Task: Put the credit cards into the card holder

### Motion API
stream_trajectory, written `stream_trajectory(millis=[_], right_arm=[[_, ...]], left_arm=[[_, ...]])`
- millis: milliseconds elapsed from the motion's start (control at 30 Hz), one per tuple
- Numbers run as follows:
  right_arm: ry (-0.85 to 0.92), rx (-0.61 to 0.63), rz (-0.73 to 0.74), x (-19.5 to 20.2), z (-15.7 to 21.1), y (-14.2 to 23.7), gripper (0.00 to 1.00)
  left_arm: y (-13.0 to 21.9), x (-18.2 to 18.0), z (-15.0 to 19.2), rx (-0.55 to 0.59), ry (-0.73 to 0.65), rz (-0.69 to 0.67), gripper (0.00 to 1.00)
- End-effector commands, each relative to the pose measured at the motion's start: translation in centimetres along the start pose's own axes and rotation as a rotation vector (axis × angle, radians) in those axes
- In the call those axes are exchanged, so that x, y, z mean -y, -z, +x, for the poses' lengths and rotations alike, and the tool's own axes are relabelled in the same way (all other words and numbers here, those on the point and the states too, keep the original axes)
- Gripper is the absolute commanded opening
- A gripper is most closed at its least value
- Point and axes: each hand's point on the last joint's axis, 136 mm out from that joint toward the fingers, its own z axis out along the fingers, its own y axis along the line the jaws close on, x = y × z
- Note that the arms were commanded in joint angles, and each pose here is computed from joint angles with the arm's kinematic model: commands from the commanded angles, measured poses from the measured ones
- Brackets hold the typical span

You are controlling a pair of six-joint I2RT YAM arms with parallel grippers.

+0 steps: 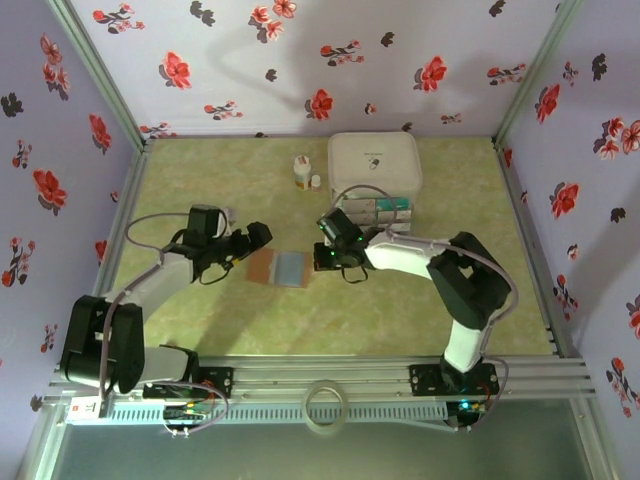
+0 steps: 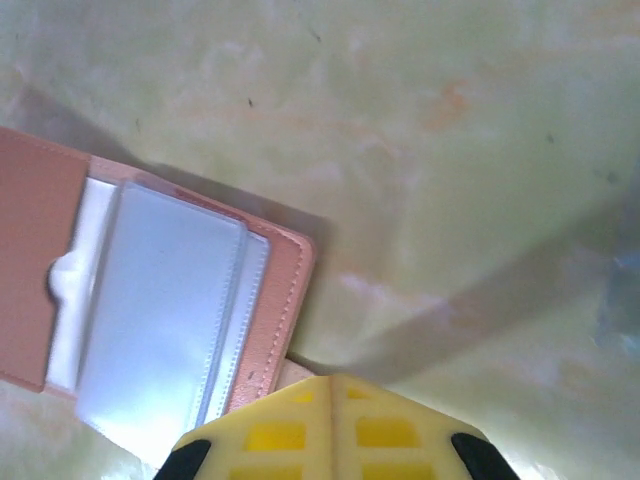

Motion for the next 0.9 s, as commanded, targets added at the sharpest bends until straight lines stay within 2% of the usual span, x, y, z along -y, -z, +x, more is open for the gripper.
stream_trajectory(millis=[0,200,300,433,633,867], right_arm=[[0.046,-0.02,0.023,1.1,1.6,1.4,0.0],[0.052,-0.04,0.066,3.4,3.6,2.4,0.0],[0.048,-0.037,0.07,3.5,3.6,3.0,0.17],[0.022,0.029,0.034,2.3,2.2,5.2,0.21],[-0.015,0.099,-0.041,0.0,0.9,7.8,0.23],[-0.035,0.082,-0.096,-1.8,1.0,6.5,0.23]], left_arm=[[0.4,0.6,1.4,-0.016,-0.001,0.001,1.0],[0.8,2.3,2.5,-0.018,-0.018,0.025,1.0],[0.9,2.7,2.8,-0.019,-0.045,0.0,1.0],[1.0,3.2,3.6,-0.029,-0.113,-0.051,1.0],[1.0,1.8,4.7,-0.046,-0.2,-0.177,1.0],[1.8,1.0,4.6,-0.035,-0.231,-0.241,1.0]])
